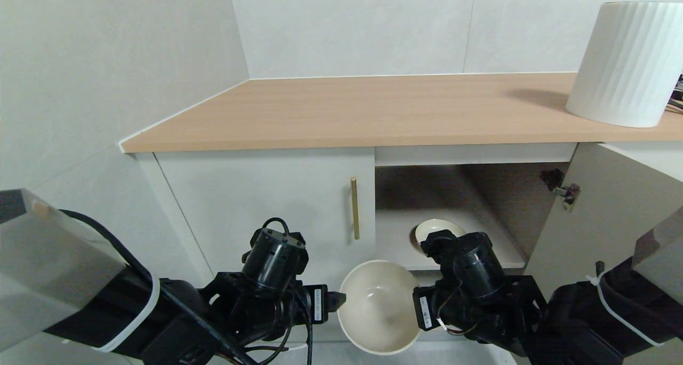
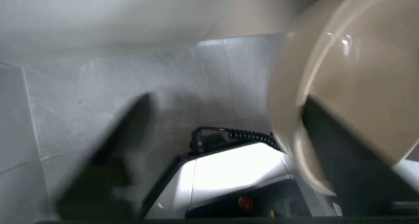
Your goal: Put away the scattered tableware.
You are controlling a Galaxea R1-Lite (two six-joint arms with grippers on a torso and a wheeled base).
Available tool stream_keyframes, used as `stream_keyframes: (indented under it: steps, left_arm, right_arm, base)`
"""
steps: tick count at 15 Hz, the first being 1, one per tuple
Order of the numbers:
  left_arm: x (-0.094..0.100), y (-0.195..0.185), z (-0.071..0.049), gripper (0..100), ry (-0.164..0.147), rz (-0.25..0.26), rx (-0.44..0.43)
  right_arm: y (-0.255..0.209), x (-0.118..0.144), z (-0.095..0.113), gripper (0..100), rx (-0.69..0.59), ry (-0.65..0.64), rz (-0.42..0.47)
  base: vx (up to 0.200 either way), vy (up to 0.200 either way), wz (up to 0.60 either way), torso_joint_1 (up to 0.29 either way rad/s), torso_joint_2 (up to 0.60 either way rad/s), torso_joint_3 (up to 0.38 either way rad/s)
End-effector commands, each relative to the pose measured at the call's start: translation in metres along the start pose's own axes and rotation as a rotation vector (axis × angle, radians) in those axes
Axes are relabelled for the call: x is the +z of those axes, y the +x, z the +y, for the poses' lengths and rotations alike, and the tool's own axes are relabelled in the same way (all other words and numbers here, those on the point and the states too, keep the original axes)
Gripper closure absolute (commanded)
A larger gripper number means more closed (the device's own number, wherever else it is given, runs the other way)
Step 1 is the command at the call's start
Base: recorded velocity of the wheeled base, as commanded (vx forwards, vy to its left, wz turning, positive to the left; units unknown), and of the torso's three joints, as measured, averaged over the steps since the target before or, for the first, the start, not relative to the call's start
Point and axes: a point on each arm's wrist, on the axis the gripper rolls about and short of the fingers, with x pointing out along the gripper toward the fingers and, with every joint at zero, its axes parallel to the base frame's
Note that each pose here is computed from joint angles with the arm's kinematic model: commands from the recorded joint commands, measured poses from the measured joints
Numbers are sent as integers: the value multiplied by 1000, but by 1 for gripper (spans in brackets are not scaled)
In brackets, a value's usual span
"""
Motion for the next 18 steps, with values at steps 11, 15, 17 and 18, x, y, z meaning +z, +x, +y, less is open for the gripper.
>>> stream_keyframes:
  steps: [11,15,17,18]
  left_arm:
    - [0,1,-1,0,1,-2,-14]
    - [1,0,-1,0,1,-5,-15]
    - [0,0,-2,0,2,-3,-15]
    - [1,0,-2,0,2,-4,-16]
  right_arm:
    - [16,-5,-30,100,-87,13,74]
    - [23,-9,-46,100,-136,41,113]
    - [25,-6,-63,100,-177,88,105]
    - [26,-3,-69,100,-186,108,96]
  base:
    - [0,0,0,0,0,0]
    - [0,0,0,0,0,0]
    - [0,0,0,0,0,0]
    - [0,0,0,0,0,0]
